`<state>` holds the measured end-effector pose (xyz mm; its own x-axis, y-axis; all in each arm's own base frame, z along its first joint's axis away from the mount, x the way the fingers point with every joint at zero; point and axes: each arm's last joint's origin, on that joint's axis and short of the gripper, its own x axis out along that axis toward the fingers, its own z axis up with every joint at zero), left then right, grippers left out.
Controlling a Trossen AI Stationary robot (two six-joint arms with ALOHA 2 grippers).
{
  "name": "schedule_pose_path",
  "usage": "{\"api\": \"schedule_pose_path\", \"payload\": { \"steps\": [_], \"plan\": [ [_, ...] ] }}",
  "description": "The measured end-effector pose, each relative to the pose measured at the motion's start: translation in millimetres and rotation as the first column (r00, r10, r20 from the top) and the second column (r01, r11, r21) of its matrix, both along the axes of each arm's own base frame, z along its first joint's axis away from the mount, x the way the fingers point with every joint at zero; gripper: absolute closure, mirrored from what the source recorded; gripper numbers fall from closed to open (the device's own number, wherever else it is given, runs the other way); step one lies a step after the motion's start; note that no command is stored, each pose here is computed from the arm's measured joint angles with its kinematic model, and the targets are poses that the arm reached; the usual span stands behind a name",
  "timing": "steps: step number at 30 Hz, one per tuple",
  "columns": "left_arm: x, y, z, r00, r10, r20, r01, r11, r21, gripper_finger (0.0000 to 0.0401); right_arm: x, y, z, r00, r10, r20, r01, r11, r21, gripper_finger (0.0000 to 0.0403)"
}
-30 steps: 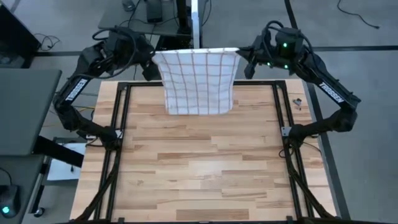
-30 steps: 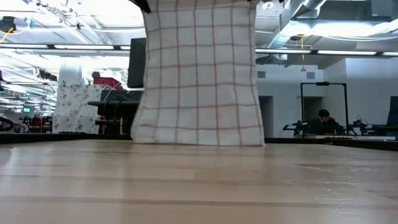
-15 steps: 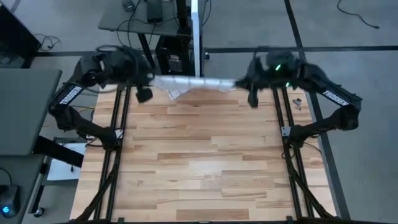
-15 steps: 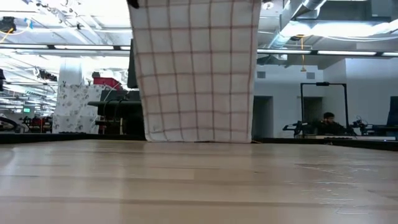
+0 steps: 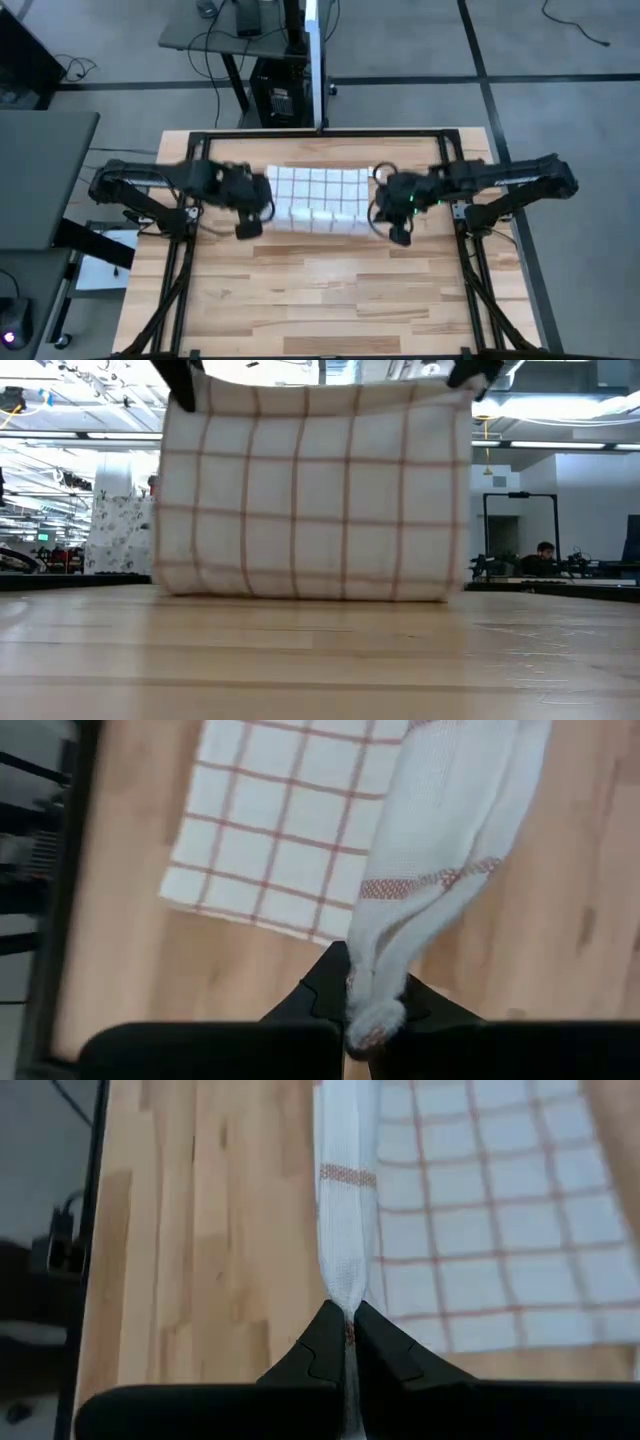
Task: Roll towel
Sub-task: Prepare the white towel
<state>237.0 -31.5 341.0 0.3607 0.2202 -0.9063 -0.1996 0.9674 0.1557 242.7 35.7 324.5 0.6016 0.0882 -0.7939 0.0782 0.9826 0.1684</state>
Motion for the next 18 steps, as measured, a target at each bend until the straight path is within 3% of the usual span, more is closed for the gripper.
{"api": "schedule_pose_path", "payload": {
  "steps": [5, 9, 13, 18],
  "plan": [
    [5, -23, -36, 1.0, -0.018, 0.025, 0.019, 0.998, -0.053, 0.0401, -4, 20, -30, 0.997, -0.029, -0.066, 0.033, 0.997, 0.065, 0.0402],
    [4, -34, -49, 0.999, -0.033, 0.026, 0.036, 0.994, -0.105, 0.0401, -5, 34, -43, 0.99, -0.12, -0.079, 0.132, 0.975, 0.177, 0.039],
    [2, -41, -52, 0.997, -0.081, 0.014, 0.082, 0.984, -0.156, 0.0381, -4, 47, -49, 0.983, -0.155, -0.095, 0.177, 0.934, 0.31, 0.0352],
    [1, -46, -51, 0.992, -0.127, -0.007, 0.121, 0.959, -0.258, 0.0321, -3, 60, -47, 0.988, -0.127, -0.085, 0.151, 0.891, 0.428, 0.0288]
  ]
}}
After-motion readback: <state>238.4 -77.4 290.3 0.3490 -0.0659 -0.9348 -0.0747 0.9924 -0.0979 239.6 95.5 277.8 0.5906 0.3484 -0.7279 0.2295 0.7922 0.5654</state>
